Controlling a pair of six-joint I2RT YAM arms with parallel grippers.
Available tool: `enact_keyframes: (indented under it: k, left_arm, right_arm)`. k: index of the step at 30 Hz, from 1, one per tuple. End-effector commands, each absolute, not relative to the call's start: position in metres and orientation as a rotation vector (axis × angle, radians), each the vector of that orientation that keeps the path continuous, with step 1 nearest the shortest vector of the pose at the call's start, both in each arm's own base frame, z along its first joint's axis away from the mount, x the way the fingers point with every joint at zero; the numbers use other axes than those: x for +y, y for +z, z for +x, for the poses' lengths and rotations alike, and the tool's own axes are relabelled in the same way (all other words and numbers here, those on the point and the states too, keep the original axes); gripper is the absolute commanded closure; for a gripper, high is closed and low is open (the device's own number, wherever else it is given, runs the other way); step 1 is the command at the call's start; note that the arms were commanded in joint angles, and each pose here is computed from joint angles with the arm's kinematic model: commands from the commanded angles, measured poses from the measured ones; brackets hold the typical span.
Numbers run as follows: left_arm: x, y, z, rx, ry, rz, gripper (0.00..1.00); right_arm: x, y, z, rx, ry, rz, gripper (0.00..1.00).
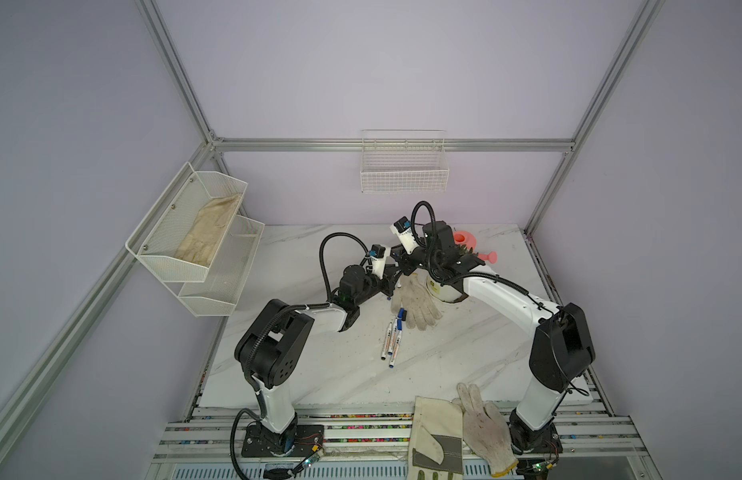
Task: Insert the pens into the pen caps
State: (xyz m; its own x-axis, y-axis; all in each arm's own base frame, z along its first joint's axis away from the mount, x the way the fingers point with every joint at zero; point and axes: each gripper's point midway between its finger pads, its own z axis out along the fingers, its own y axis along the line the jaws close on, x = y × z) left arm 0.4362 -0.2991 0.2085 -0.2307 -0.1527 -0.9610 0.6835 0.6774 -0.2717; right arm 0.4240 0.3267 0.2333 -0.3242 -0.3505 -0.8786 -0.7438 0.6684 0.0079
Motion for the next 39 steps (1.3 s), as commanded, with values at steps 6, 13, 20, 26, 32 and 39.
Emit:
enact_keyframes:
  k: [6, 13, 20, 26, 32, 39]
  left_arm:
    - [-0.154, 0.491, 0.419, 0.805, -0.578, -0.013, 1.0]
    - [-0.153, 0.487, 0.412, 0.822, -0.534, 0.02, 1.0]
    - [-0.158, 0.49, 0.413, 0.819, -0.516, 0.062, 1.0]
    - [-0.185, 0.458, 0.431, 0.956, -0.554, 0.143, 1.0]
    - [-0.217, 0.4, 0.436, 1.088, -0.581, 0.176, 1.0]
    - [-0.253, 0.333, 0.438, 1.248, -0.636, 0.205, 1.0]
  right_arm:
    - [0.252, 0.069, 0.33, 2.622, 0.352, -1.072, 1.0]
    - [0.254, 0.091, 0.357, 2.633, 0.606, -0.847, 1.0]
    - [0.263, 0.096, 0.351, 2.628, 0.719, -0.849, 1.0]
    - [0.274, 0.132, 0.363, 2.499, 0.817, -0.863, 0.93]
    - [0.283, 0.145, 0.367, 2.471, 0.934, -0.83, 0.87]
    - [0.287, 0.18, 0.391, 2.36, 0.986, -0.732, 0.65]
